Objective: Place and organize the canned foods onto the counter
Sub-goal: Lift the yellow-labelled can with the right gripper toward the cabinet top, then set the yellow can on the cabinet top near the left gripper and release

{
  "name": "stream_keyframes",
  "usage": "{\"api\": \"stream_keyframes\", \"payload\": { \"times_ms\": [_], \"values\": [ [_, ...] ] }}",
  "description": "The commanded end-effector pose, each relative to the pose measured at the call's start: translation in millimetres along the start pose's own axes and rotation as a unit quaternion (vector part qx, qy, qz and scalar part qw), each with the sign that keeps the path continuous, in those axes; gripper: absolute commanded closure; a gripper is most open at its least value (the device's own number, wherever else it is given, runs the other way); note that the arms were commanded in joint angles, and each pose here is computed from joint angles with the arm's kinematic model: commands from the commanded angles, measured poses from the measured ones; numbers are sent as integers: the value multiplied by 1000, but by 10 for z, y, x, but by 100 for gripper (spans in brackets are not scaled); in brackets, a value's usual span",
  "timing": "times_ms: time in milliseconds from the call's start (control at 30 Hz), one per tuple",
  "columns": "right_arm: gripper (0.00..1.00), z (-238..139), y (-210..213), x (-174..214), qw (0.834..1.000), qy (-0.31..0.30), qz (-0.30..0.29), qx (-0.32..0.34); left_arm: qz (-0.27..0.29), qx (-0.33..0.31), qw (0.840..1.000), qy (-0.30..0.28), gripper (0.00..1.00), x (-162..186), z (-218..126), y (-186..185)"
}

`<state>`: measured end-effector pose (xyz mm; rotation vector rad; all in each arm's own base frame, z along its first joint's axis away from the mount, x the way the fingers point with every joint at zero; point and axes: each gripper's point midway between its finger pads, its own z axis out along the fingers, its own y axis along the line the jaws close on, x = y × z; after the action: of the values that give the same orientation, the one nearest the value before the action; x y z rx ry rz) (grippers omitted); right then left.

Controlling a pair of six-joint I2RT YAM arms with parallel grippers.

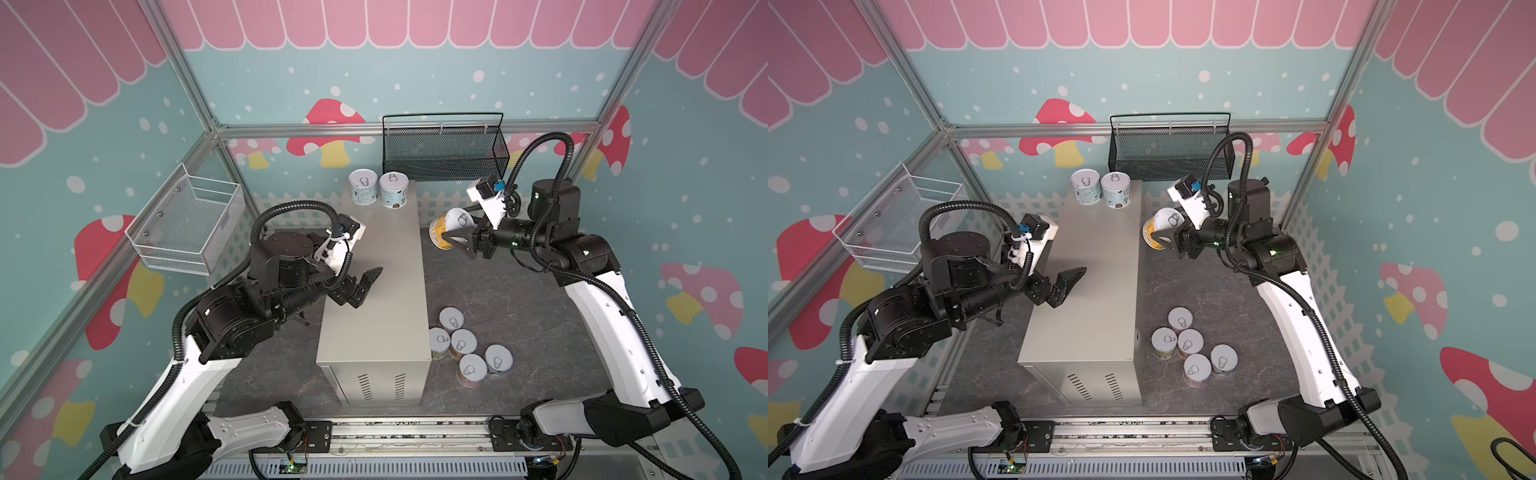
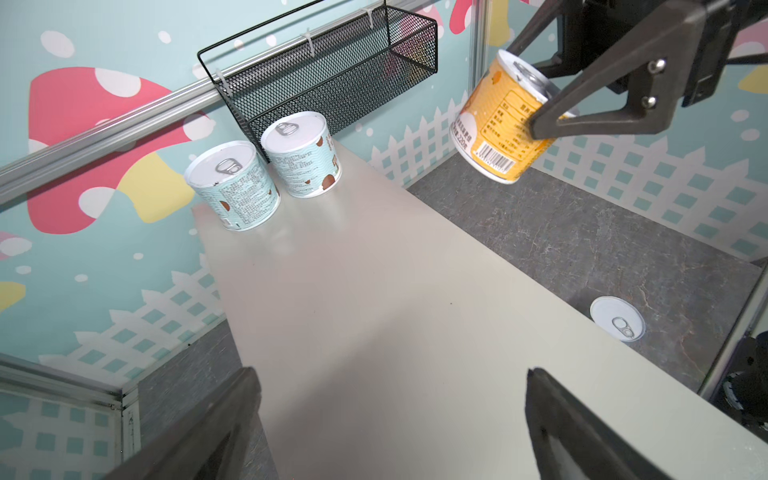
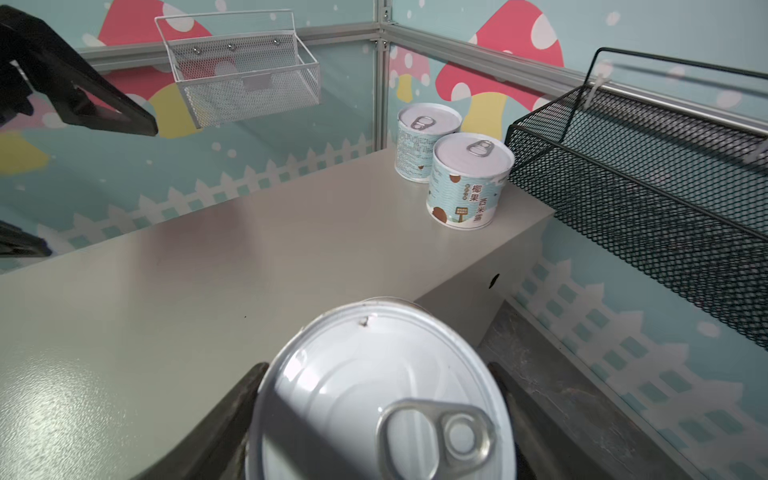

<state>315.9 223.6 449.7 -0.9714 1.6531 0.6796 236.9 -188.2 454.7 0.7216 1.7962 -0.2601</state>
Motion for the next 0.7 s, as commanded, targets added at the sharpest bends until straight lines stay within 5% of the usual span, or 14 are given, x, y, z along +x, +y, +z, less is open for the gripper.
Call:
{"api": "stream_keyframes", "payload": {
  "times_ms": [0,667],
  "values": [
    [38,-39,291,-320,996,-45,-48,-61,6,-4,1000,-16,1,-42,-20,39],
    [33,967,727,-319,992,34,-67,-99,-19,-34,998,-47,1,51,-131,202]
  ]
}}
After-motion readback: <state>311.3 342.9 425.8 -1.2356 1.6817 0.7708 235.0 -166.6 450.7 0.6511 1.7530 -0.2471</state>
